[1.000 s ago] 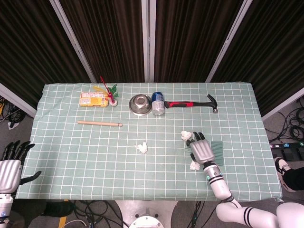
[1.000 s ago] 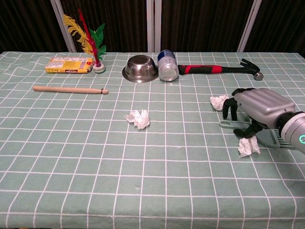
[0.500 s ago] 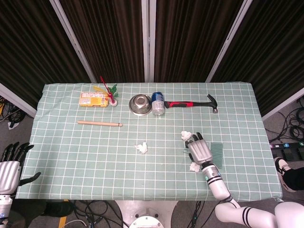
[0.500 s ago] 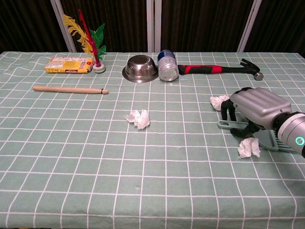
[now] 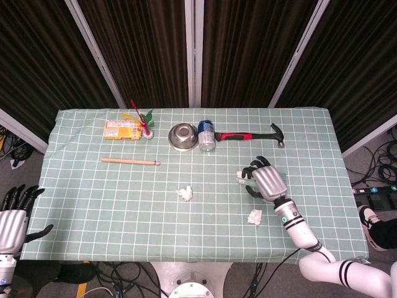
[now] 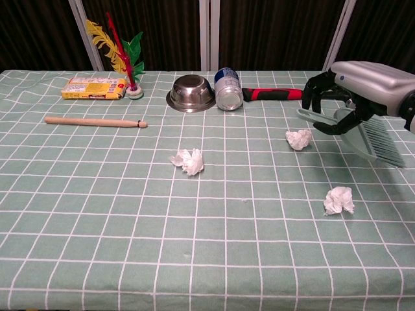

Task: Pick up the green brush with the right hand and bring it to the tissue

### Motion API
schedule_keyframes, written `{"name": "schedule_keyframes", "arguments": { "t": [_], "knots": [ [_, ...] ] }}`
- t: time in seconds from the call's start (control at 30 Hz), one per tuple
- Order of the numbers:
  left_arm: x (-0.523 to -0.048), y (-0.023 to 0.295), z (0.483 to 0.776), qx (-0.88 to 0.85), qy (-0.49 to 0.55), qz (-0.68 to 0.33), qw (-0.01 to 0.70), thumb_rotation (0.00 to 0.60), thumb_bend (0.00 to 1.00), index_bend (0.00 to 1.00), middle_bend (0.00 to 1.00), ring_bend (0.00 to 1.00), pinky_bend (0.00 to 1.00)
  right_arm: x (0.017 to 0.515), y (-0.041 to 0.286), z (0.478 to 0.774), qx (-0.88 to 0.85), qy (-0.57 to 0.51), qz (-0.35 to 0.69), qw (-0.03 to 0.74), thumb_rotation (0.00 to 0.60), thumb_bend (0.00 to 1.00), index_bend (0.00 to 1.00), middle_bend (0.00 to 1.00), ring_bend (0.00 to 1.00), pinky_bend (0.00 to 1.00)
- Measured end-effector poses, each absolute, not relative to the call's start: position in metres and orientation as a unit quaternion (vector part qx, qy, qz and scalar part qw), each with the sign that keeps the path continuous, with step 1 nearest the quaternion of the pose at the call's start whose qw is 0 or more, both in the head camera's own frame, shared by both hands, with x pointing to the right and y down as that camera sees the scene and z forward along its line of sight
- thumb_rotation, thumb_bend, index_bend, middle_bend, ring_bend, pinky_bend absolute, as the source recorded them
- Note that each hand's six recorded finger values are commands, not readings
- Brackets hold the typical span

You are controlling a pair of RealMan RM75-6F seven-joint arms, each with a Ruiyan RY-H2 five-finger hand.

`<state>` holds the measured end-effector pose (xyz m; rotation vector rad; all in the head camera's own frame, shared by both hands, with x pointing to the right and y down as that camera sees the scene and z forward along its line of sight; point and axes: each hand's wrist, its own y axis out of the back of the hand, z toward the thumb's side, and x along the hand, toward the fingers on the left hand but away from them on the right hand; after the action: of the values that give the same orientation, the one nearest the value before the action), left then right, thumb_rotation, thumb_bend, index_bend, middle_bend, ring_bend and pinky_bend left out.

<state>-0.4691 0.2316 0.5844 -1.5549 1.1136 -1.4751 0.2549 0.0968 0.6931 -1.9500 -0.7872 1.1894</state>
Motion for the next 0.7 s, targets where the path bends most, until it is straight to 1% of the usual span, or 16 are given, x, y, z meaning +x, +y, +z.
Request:
{"name": "schedule_keyframes", "arguments": {
  "t": [0.13,0.23,0.43,0.57,0.7],
  "knots": [
    [-0.466,0.230,0.581,-0.599,0.430,-0.572,0.359,0.600,0.00,0.16,0.12,0.03,0.05,0.252,0.080,0.697,-0.789,-0.332,0.418,0.304,0.600,0.33,0.66,0.61,0.24,0.16],
    [-0.463,0.229,0.578,-0.597,0.428,-0.575,0.361,0.600,0.00,0.16,0.12,0.03,0.05,0.253,0.065,0.705,-0.807,-0.349,0.392,0.272,0.600,0.33,0.66,0.61,0.24,0.17],
    [-0.460,0.228,0.573,-0.593,0.424,-0.580,0.364,0.600,0.00,0.16,0.12,0.03,0.05,0.253,0.035,0.727,-0.823,-0.355,0.364,0.253,0.600,0.33,0.66,0.61,0.24,0.17],
    [-0.458,0.227,0.571,-0.592,0.422,-0.580,0.367,0.600,0.00,0.16,0.12,0.03,0.05,0.229,0.031,0.740,-0.843,-0.343,0.338,0.238,0.600,0.33,0.66,0.61,0.25,0.17],
    [-0.457,0.226,0.569,-0.591,0.421,-0.582,0.368,0.600,0.00,0.16,0.12,0.03,0.05,0.195,0.041,0.745,-0.873,-0.327,0.296,0.209,0.600,0.33,0.66,0.62,0.25,0.17]
  ]
}}
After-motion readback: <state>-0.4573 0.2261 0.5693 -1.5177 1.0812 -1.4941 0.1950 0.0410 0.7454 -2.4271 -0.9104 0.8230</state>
